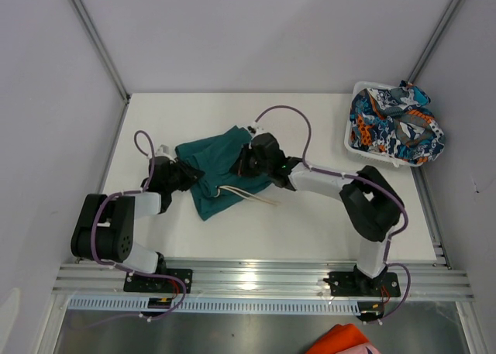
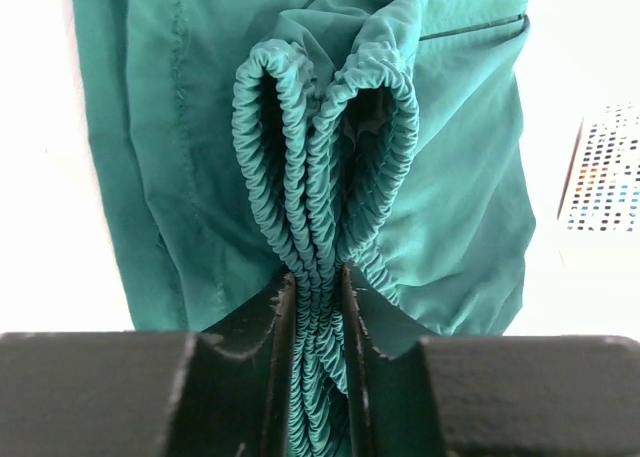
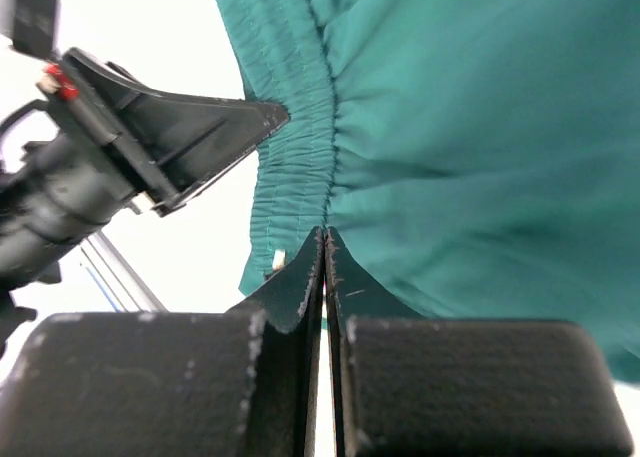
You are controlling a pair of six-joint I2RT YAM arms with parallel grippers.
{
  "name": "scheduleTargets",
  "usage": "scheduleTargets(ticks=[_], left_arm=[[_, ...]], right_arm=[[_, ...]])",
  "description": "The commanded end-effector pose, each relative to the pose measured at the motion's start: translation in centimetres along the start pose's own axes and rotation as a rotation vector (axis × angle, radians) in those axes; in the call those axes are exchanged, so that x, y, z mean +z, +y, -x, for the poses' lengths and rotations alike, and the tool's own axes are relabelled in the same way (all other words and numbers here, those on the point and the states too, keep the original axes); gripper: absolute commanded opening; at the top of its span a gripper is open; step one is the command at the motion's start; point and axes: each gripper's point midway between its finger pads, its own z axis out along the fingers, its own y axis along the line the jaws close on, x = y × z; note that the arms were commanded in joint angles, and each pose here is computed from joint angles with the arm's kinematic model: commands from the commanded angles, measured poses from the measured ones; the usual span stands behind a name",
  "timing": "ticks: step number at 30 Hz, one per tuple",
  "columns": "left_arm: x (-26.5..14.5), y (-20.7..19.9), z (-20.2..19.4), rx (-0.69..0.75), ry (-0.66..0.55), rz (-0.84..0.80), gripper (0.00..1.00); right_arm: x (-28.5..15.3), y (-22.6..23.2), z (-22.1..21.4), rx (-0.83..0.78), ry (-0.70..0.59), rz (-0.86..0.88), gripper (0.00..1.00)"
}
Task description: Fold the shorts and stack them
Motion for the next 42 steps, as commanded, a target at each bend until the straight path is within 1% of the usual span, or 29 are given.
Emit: scheduleTargets(ticks=[1,3,4,5,9,12,14,15,17,19,20,21,24,25,27,28,29,30,31,33,34,38,42], left_arm=[[0.5,-2.4,2.0,0.07,-0.04,-0.068,0.23],[0.5,-2.7,2.0,0.078,-0.032,-0.077,0.16],[0.5,-3.4,2.1,0.085,-0.021,-0.101,0.05],[0.4,-3.5,2.0,0.086,-0.012,-0.108,0.01],[-0.2,-5.6,2.0,0.086,0.027,-0.192,0.0],[-0.9,-7.2,2.1,0.073,0.059,-0.251,0.0],[-1.4,-8.6,2.6,0.069,0.062,-0.292,0.0],[-1.8,-9.1,2.4,0.056,0.084,-0.311,0.0],[-2.3,-9.9,3.0,0.039,0.087,-0.341,0.0],[-3.1,-10.4,2.5,-0.011,0.129,-0.383,0.0],[-3.4,-10.8,3.2,-0.015,0.11,-0.419,0.0],[-3.7,-10.9,2.8,-0.049,0.13,-0.43,0.0],[-4.4,-9.5,3.5,-0.087,0.121,-0.439,0.0],[-4.5,-8.9,3.0,-0.103,0.139,-0.433,0.0],[-4.4,-7.4,2.9,-0.145,0.138,-0.429,0.0],[-4.6,-7.3,2.6,-0.139,0.138,-0.462,0.0],[-4.0,-5.6,2.0,-0.2,0.161,-0.437,0.0],[-3.8,-5.2,1.8,-0.216,0.173,-0.444,0.0],[-4.1,-5.2,1.7,-0.201,0.167,-0.49,0.0],[-3.2,-3.4,0.8,-0.27,0.195,-0.472,0.0],[-3.2,-3.4,0.8,-0.255,0.182,-0.5,0.0],[-2.6,-2.9,0.0,-0.311,0.221,-0.544,0.0],[-2.2,-2.3,-0.5,-0.33,0.233,-0.539,0.0]], right_arm=[[-3.7,0.2,4.2,-0.036,-0.128,0.003,0.0],[-4.8,-1.3,4.7,-0.032,-0.134,-0.024,0.0],[-5.0,-2.0,4.8,-0.037,-0.129,-0.037,0.0],[-5.2,-3.0,4.9,-0.029,-0.122,-0.061,0.0],[-5.6,-6.4,3.9,-0.026,-0.106,-0.126,0.0],[-5.5,-8.0,3.9,-0.008,-0.105,-0.137,0.0],[-5.1,-8.1,4.0,-0.007,-0.101,-0.125,0.01],[-4.7,-8.5,3.8,-0.004,-0.088,-0.127,0.01],[-4.2,-8.0,4.2,-0.007,-0.08,-0.105,0.01],[-3.4,-8.3,4.4,-0.004,-0.071,-0.11,0.01],[-3.2,-8.6,4.2,-0.003,-0.062,-0.118,0.01],[-3.0,-9.0,3.9,0.002,-0.053,-0.126,0.01],[-2.8,-10.2,2.8,0.016,-0.03,-0.149,0.01],[-2.8,-10.3,2.7,0.023,-0.033,-0.15,0.01],[-3.4,-10.7,2.3,0.03,-0.046,-0.147,0.01],[-3.5,-10.8,2.3,0.035,-0.052,-0.148,0.01],[-3.8,-10.9,2.3,0.035,-0.056,-0.152,0.01],[-3.9,-10.9,2.4,0.035,-0.059,-0.152,0.01],[-4.0,-10.8,2.6,0.034,-0.063,-0.148,0.01],[-4.2,-10.4,2.8,0.032,-0.069,-0.133,0.01],[-4.2,-10.0,3.2,0.029,-0.08,-0.118,0.01],[-3.8,-9.0,3.9,0.04,-0.084,-0.083,0.01],[-3.4,-9.1,3.8,0.05,-0.073,-0.083,0.01]])
